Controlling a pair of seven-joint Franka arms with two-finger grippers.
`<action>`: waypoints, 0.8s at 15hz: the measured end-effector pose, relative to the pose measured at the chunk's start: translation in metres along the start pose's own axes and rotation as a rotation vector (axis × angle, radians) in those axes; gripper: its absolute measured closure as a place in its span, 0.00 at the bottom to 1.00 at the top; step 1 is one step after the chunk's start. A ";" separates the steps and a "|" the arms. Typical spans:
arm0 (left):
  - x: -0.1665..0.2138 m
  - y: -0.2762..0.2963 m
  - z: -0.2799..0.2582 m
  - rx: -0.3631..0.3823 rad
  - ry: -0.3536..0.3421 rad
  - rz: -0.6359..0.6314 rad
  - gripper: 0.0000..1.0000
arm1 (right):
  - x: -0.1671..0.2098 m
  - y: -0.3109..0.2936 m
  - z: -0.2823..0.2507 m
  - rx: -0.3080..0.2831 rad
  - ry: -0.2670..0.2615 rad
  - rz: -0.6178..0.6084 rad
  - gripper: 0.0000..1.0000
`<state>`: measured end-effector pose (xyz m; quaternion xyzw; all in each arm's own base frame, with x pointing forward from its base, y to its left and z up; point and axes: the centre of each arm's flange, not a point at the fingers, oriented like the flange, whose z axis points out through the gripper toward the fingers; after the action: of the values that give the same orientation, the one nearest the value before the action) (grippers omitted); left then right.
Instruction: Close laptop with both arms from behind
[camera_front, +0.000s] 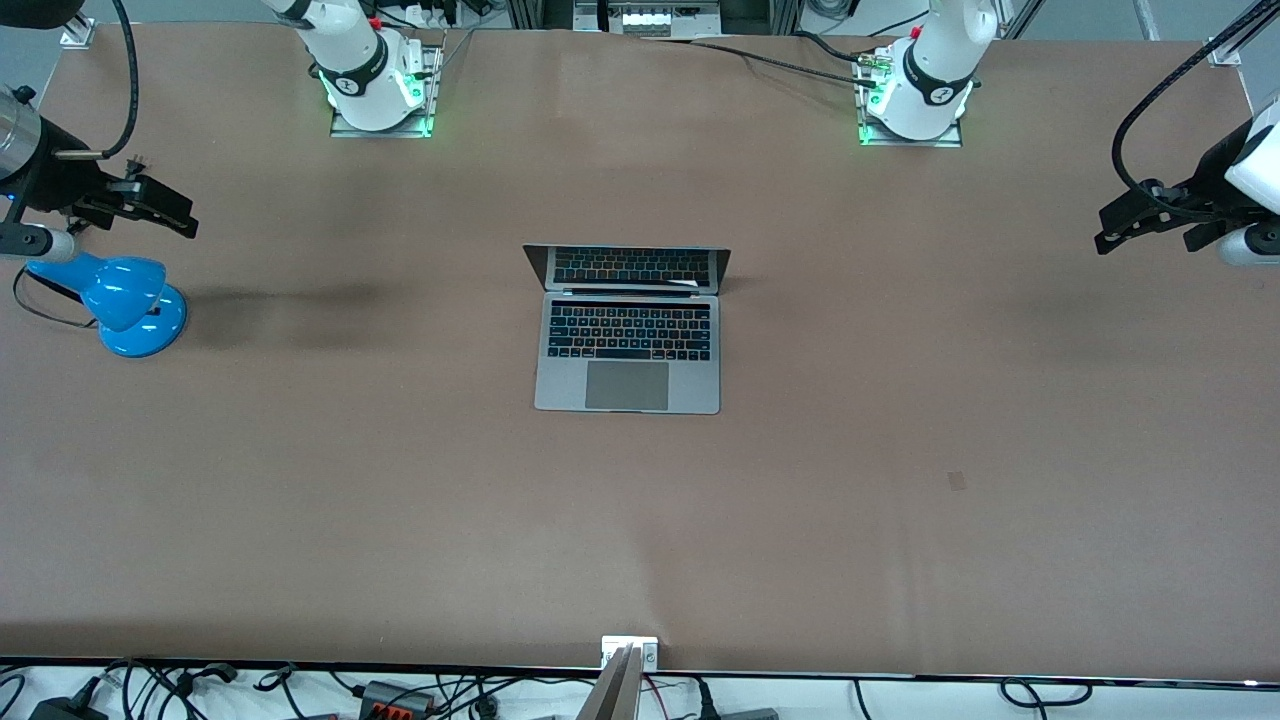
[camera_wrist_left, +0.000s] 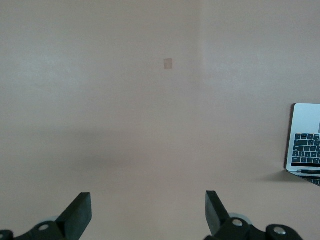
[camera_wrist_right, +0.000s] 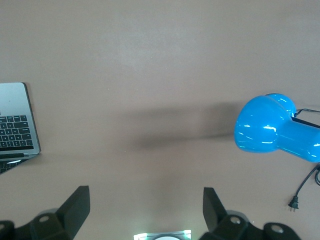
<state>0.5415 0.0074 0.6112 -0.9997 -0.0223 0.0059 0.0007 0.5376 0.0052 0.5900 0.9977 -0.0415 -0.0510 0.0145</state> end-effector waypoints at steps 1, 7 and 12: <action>0.000 0.001 0.000 0.000 0.000 0.001 0.00 | 0.000 -0.001 0.000 0.000 0.000 -0.002 0.00; 0.000 0.004 -0.001 0.000 0.002 0.006 0.00 | -0.002 -0.012 0.000 -0.003 -0.005 -0.022 0.00; 0.008 0.005 0.010 0.000 -0.038 0.020 0.00 | -0.005 -0.022 0.003 -0.009 -0.034 -0.043 0.00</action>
<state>0.5492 0.0026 0.6009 -0.9996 -0.0123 0.0247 0.0002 0.5338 0.0271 0.5869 0.9973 -0.0201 -0.0686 0.0169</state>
